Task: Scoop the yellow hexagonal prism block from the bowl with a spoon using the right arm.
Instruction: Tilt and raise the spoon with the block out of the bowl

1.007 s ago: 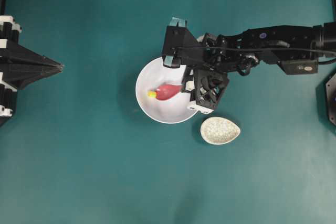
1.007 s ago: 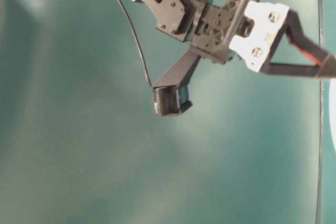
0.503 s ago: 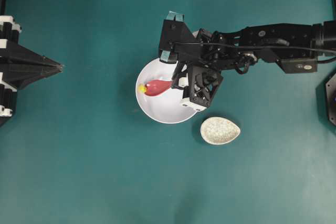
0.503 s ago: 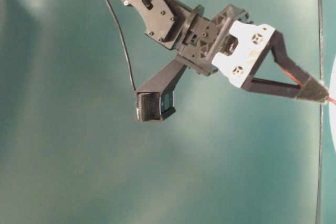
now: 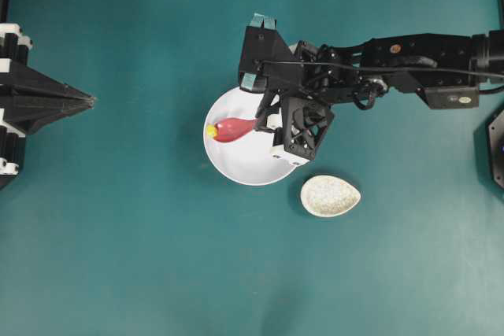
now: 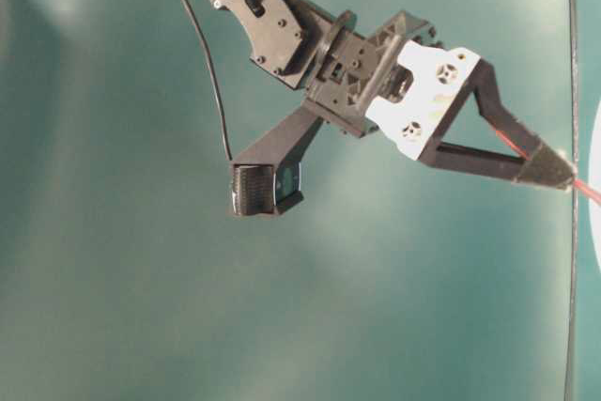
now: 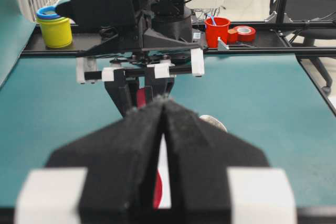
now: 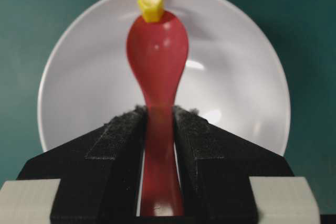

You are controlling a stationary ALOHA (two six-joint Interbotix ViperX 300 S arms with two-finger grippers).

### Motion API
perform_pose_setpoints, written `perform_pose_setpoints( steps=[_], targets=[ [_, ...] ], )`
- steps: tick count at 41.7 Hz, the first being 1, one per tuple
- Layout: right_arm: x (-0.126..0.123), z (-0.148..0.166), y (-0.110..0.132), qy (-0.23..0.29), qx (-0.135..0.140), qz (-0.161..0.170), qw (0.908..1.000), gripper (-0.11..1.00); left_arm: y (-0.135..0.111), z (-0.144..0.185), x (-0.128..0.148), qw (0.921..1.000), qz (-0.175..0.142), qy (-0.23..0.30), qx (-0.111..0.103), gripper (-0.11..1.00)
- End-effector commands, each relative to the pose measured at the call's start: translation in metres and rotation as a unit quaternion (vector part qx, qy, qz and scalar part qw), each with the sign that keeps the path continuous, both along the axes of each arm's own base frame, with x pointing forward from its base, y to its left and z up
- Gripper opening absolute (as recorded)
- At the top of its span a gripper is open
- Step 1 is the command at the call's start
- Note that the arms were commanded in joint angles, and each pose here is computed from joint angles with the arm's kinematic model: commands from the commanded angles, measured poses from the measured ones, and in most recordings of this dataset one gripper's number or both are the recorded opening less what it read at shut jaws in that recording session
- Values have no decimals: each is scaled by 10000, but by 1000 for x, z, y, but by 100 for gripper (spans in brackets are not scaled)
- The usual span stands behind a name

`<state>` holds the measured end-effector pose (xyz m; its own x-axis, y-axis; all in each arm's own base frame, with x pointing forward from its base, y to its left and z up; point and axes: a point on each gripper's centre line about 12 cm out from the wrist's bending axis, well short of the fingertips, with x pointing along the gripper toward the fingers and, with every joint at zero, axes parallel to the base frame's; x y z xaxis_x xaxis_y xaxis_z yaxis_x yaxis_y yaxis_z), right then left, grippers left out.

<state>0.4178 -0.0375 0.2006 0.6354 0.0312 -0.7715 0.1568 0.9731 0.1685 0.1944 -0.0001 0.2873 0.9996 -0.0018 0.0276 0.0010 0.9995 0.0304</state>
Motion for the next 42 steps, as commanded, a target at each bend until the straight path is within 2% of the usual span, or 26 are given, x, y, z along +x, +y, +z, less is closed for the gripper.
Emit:
perform_pose_setpoints(
  steps=[1, 18, 28, 35, 42],
  targets=[
    [3, 24, 0, -349, -46, -4, 9994, 23, 0, 8, 2, 9999, -4, -130, 23, 0],
    [3, 27, 0, -422, -72, 1, 9991, 23, 0, 8, 2, 9999, 4, -130, 23, 0],
    [-8, 53, 2, -725, -115, 3, 9973, 23, 0, 8, 1, 9999, 4, -138, 23, 0],
    [-25, 78, 2, -1294, -209, -87, 9913, 23, 0, 9, 1, 9999, 4, -146, 23, 0],
    [-54, 93, 2, -2169, -376, -289, 9750, 23, 0, 9, 1, 9999, 4, -146, 23, 0]
  ],
)
